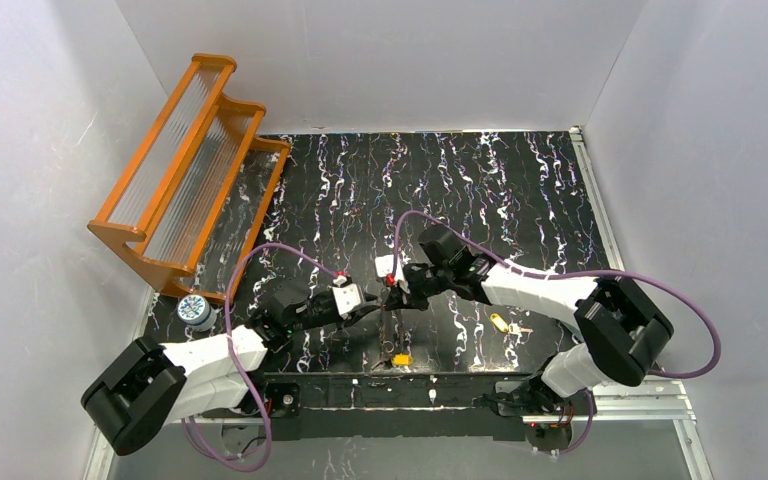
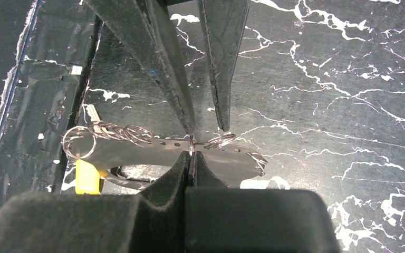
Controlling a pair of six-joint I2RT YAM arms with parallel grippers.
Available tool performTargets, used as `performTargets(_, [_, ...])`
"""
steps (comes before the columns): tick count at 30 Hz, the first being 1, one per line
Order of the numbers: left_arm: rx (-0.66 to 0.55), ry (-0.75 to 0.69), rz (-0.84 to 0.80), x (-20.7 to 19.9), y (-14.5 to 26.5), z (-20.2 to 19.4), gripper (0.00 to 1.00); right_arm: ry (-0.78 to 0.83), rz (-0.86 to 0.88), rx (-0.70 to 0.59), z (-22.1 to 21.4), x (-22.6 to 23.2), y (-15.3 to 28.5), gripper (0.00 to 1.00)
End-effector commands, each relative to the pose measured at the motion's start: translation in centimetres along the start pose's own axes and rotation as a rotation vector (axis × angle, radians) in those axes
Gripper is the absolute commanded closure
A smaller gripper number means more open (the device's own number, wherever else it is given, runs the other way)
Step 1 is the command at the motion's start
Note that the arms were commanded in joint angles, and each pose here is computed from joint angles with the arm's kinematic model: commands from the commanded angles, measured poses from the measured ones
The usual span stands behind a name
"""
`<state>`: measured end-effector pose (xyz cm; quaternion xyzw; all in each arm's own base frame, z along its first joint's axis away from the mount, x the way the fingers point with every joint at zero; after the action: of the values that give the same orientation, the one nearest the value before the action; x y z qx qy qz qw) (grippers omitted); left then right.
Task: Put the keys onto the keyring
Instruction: Adjust the keyring.
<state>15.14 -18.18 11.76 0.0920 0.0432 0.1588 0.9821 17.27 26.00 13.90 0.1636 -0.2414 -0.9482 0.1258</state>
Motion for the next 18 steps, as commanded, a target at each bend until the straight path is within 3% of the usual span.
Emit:
performTargets(1, [-0.041, -0.048, -0.008, 0.1, -0.3, 1.4, 0.81, 0.019, 0.025, -0.022, 0.4, 0.9, 0.3, 0.99])
performTargets(9, [-0.017, -0.043, -0.068, -0.5, -1.1, 1.1, 0.83, 0.015, 0.018, -0.028, 0.7, 0.8, 0.4, 0.99])
performTargets(14, [-0.02, -0.051, -0.077, -0.7, -1.3, 1.3, 0.75, 0.011, 0.02, -0.024, 0.7, 0.8, 0.4, 0.99])
performTargets(18, [-0.014, -0.046, -0.072, -0.6, -1.5, 1.3, 0.79, 0.011, 0.022, -0.03, 0.8, 0.8, 0.4, 0.99])
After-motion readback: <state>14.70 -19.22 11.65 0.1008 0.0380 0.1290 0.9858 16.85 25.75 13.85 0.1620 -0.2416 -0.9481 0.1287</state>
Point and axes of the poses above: each gripper's point midway between its finger pads, its own y axis back along the fingers, its own x axis along the line the jaws close on, z = x × y, the point moved 9 cm from there along y, back along the fingers, and after that the axes turned 14 degrees about y, right-handed, at the moved point
